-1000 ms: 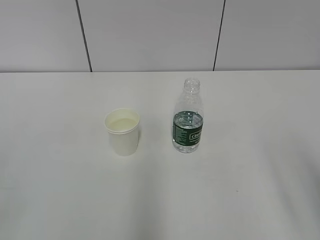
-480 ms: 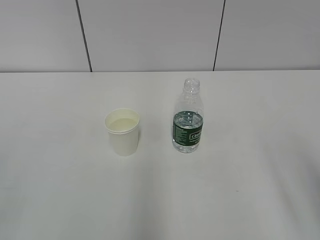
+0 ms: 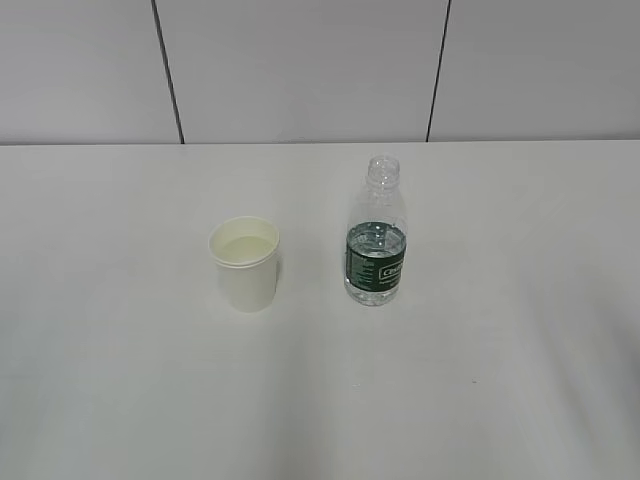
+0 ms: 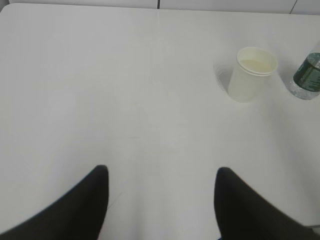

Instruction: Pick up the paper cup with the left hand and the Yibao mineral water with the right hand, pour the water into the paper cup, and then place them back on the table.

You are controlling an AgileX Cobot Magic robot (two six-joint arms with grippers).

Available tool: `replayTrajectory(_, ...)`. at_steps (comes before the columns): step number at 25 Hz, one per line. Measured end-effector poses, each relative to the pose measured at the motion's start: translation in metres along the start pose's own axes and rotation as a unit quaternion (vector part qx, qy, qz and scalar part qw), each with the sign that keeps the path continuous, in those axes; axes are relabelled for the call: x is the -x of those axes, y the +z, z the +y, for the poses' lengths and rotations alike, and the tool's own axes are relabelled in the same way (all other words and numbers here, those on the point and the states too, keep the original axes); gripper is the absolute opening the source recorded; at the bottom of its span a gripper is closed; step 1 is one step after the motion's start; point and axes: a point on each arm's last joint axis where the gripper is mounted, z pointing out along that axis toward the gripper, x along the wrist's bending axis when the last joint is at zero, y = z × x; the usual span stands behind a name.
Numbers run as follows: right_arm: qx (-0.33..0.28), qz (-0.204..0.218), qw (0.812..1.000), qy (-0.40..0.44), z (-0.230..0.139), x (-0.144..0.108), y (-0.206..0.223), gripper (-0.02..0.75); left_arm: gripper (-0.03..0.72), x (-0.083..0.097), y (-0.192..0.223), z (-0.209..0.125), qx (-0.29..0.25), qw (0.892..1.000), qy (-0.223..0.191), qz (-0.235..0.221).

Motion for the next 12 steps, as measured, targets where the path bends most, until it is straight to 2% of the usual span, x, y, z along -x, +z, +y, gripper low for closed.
replayTrajectory(12, 0.000, 0.000, 1.000, 0.000, 0.0000, 0.0000, 0.0000, 0.592, 0.458, 0.0000, 0.0000, 0.0000, 0.000, 1.000, 0.000, 0.000)
